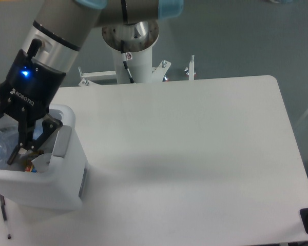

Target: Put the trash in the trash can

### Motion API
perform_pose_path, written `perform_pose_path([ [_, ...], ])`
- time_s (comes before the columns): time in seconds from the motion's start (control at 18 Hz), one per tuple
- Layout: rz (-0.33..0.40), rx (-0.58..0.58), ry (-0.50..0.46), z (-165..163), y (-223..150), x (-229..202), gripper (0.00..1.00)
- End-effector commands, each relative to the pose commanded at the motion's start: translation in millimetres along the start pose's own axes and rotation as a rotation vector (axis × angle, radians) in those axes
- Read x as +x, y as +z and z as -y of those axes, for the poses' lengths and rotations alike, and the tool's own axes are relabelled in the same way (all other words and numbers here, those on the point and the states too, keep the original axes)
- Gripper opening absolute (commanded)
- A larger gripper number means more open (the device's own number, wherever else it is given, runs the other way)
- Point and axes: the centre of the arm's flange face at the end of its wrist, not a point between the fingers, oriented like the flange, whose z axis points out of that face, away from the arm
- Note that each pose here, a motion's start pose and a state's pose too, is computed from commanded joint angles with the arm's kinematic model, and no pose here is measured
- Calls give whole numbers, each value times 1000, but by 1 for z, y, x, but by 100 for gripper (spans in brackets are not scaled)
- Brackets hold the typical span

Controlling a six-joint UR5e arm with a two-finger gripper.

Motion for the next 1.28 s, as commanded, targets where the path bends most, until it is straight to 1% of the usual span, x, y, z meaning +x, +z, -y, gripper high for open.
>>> perform_pose_path([
  [0.39,1,-19,-10,-12,7,-9,100],
  [0.44,14,-20,-15,-12,4,-14,100],
  [0.61,79,-17,-66,-23,-16,-60,100],
  [0.83,158,-32,-175,-64,-43,-133,100],
  [0.94,188,-47,-236,-91,-53,-171,100],
  [1.06,212,-69,-239,-120,-61,-207,100],
  [1.17,223,-97,-220,-146,-63,-231,100],
  [1.22,248,-128,-216,-157,-64,-241,100],
  [1.28,292,-181,-207,-166,-64,-250,100],
])
